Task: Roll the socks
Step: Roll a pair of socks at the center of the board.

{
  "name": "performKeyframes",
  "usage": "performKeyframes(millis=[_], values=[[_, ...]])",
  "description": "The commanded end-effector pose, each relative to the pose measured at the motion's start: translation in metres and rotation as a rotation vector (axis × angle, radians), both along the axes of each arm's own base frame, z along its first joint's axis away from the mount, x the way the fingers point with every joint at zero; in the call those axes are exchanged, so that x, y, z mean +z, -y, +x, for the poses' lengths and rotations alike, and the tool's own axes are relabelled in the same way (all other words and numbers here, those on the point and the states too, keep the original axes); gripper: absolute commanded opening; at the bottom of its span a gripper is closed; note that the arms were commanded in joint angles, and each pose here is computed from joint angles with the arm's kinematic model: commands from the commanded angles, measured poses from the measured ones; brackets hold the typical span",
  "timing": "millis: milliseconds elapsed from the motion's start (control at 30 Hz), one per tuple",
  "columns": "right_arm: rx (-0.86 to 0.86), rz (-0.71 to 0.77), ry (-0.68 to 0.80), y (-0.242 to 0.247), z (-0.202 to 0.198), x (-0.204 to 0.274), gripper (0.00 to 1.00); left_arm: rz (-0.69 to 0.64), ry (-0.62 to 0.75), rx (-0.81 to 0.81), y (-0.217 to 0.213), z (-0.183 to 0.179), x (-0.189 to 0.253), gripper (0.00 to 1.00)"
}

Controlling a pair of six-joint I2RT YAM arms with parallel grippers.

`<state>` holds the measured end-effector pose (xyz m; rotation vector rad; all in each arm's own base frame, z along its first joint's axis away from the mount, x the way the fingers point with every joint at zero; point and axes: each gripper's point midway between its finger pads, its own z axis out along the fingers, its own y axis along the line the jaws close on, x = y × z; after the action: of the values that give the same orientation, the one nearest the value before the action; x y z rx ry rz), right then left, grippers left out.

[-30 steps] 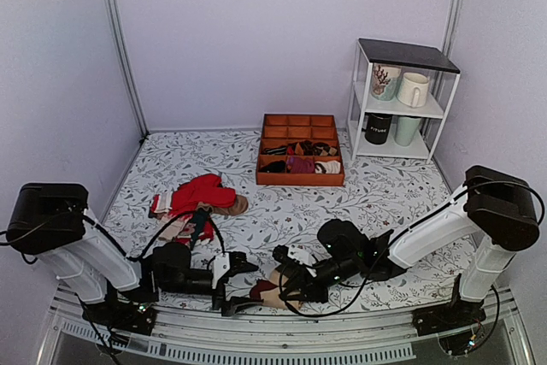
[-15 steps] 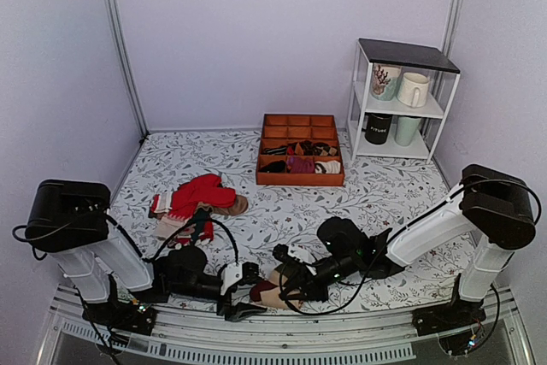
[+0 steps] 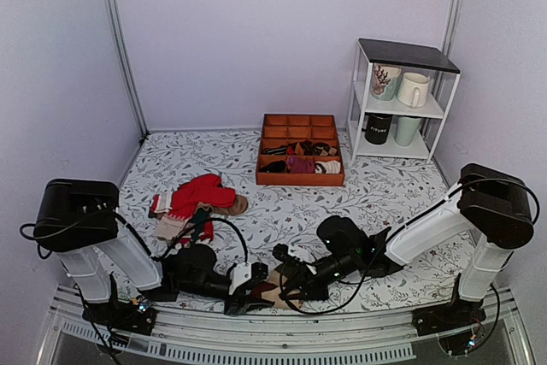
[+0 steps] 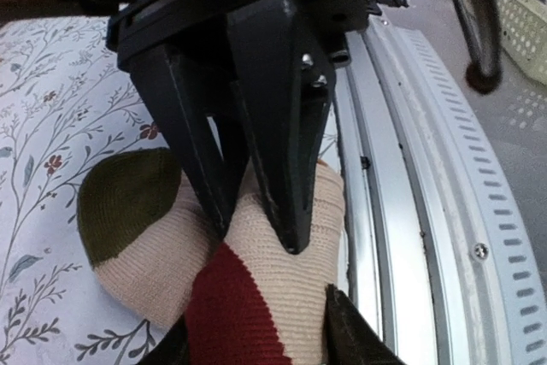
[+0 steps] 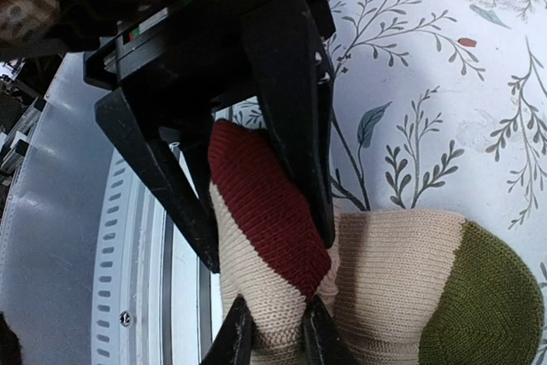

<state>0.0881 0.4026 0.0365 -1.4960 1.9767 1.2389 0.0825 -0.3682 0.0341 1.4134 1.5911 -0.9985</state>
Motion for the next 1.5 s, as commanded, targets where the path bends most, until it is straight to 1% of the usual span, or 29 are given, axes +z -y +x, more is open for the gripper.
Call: performKeyframes(millis=[0,100,133,167,200,233,267,300,467,600,733,900,1067,1200,1267,1467], values=[[-0.013,-0.256,-0.087,0.042,-0.014,-0.061,0.16,0.023,-0.024,-0.053,0.004,-0.011,-0.008,0.40],[-0.011,-0.256,-0.088,0.042,-0.014,-0.062,0.16,0.037,-0.042,-0.059,0.002,-0.013,-0.014,0.40],[-0.011,-0.257,-0.089,0.042,-0.014,-0.062,0.16,0.040,-0.048,-0.065,0.002,-0.014,-0.015,0.37],[-0.011,-0.258,-0.091,0.041,-0.013,-0.062,0.16,0.045,-0.056,-0.070,0.002,-0.016,-0.017,0.32],[-0.011,-0.261,-0.092,0.041,-0.013,-0.062,0.17,0.052,-0.067,-0.077,0.002,-0.017,-0.017,0.24],[-0.011,-0.262,-0.095,0.040,-0.013,-0.062,0.17,0.062,-0.082,-0.082,0.002,-0.019,-0.019,0.10],[-0.009,-0.265,-0.095,0.040,-0.012,-0.061,0.17,0.077,-0.101,-0.079,0.003,-0.019,-0.020,0.00],[-0.010,-0.263,-0.089,0.038,-0.011,-0.059,0.17,0.095,-0.117,-0.070,0.004,-0.018,-0.021,0.00],[-0.062,-0.245,0.003,0.033,0.008,-0.038,0.37,0.263,-0.230,0.010,-0.001,-0.013,-0.042,0.00],[-0.125,-0.211,0.099,0.030,0.026,-0.011,0.47,0.410,-0.346,0.078,-0.010,-0.011,-0.063,0.00],[-0.169,-0.143,0.224,0.036,0.038,0.023,0.56,0.472,-0.471,0.100,-0.016,-0.015,-0.074,0.00],[-0.138,-0.087,0.337,0.051,0.034,0.043,0.60,0.498,-0.599,0.116,-0.019,-0.014,-0.074,0.00],[-0.080,-0.083,0.368,0.052,0.014,0.041,0.61,0.517,-0.681,0.112,-0.018,-0.012,-0.072,0.00],[-0.035,-0.091,0.392,0.048,-0.001,0.032,0.62,0.530,-0.704,0.115,-0.019,-0.009,-0.075,0.00],[-0.039,-0.117,0.393,0.047,-0.002,0.022,0.62,0.530,-0.708,0.108,-0.018,-0.009,-0.075,0.00],[-0.090,-0.141,0.410,0.045,0.008,0.013,0.63,0.521,-0.707,0.113,-0.016,-0.006,-0.075,0.00]])
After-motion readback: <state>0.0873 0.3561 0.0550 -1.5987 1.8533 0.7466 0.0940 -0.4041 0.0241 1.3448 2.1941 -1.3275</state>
